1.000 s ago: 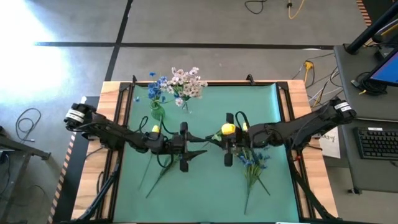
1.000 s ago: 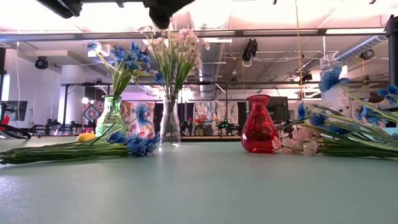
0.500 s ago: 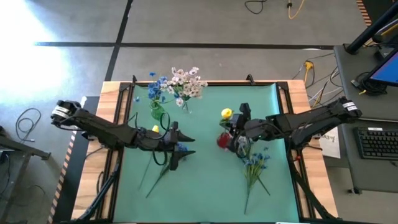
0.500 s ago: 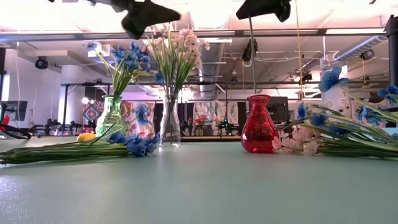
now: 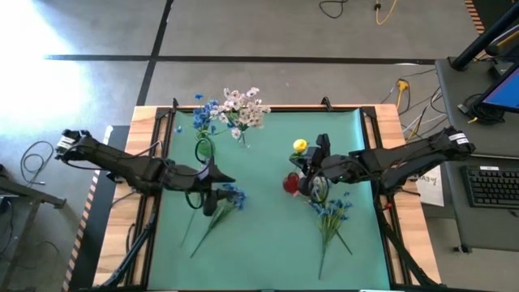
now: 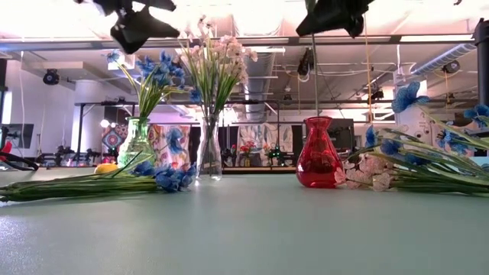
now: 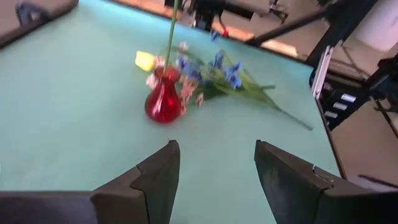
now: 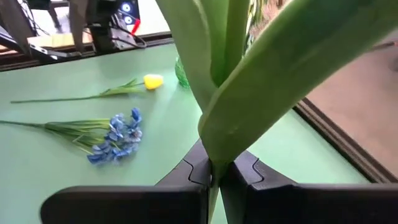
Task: Sort flowers into vase by color
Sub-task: Put the top yellow flower into the red vase
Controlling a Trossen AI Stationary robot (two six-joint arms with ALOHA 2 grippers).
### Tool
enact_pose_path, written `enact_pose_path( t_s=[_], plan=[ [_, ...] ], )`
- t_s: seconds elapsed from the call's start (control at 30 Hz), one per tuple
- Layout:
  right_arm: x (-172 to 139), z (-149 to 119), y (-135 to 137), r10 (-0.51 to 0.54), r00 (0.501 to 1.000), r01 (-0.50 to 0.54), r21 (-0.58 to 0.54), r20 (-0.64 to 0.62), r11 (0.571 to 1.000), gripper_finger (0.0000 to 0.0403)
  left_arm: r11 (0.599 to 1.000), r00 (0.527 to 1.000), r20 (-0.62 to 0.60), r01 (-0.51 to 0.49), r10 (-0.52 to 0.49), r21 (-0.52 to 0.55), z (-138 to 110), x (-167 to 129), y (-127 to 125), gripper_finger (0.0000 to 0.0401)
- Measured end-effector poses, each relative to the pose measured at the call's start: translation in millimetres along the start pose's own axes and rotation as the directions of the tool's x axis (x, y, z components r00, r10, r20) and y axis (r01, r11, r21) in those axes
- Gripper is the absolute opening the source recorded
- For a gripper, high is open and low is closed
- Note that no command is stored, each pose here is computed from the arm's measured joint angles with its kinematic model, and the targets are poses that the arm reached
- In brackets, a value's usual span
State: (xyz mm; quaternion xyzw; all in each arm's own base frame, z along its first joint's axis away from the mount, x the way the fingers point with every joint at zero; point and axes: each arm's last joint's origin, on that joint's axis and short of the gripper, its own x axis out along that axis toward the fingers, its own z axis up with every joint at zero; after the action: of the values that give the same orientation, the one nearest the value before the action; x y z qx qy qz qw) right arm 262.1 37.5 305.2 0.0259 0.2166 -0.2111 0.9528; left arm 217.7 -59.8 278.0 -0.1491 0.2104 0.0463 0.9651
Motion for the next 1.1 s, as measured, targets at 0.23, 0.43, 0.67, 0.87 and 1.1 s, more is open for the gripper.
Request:
enact_pose_path(
  t_s=[0.23,0.43,0.67,0.87,1.1],
  plan=[
    [3.1,-8.1,-0.1,-0.005,1.000,0.005,0.024,-0.011,1.000,0.0013,1.000,0.998,-0.061,-0.018,0.017,-0.010,-6.7,-1.5,0.6,0.0196],
    [3.7,-9.7,-0.4,-0.013,1.000,0.013,0.025,-0.013,1.000,0.0013,1.000,0.998,-0.060,-0.018,0.018,-0.010,-6.7,-1.4,0.6,0.0196],
    [5.1,-11.9,-1.4,-0.055,0.998,0.054,0.097,0.003,0.994,0.0013,1.000,0.997,-0.072,-0.025,0.025,-0.005,-7.9,-1.5,1.3,0.0196],
    [6.4,-14.2,-1.2,-0.059,0.998,0.058,0.137,0.004,0.989,0.0013,1.000,0.996,-0.079,-0.029,0.028,-0.003,-8.5,-1.5,1.7,0.0196],
    [10.6,-17.6,0.9,-0.056,0.998,0.058,0.137,-0.013,0.989,0.0013,1.000,0.996,-0.079,-0.029,0.029,-0.003,-8.6,-1.5,1.7,0.0196]
  ],
)
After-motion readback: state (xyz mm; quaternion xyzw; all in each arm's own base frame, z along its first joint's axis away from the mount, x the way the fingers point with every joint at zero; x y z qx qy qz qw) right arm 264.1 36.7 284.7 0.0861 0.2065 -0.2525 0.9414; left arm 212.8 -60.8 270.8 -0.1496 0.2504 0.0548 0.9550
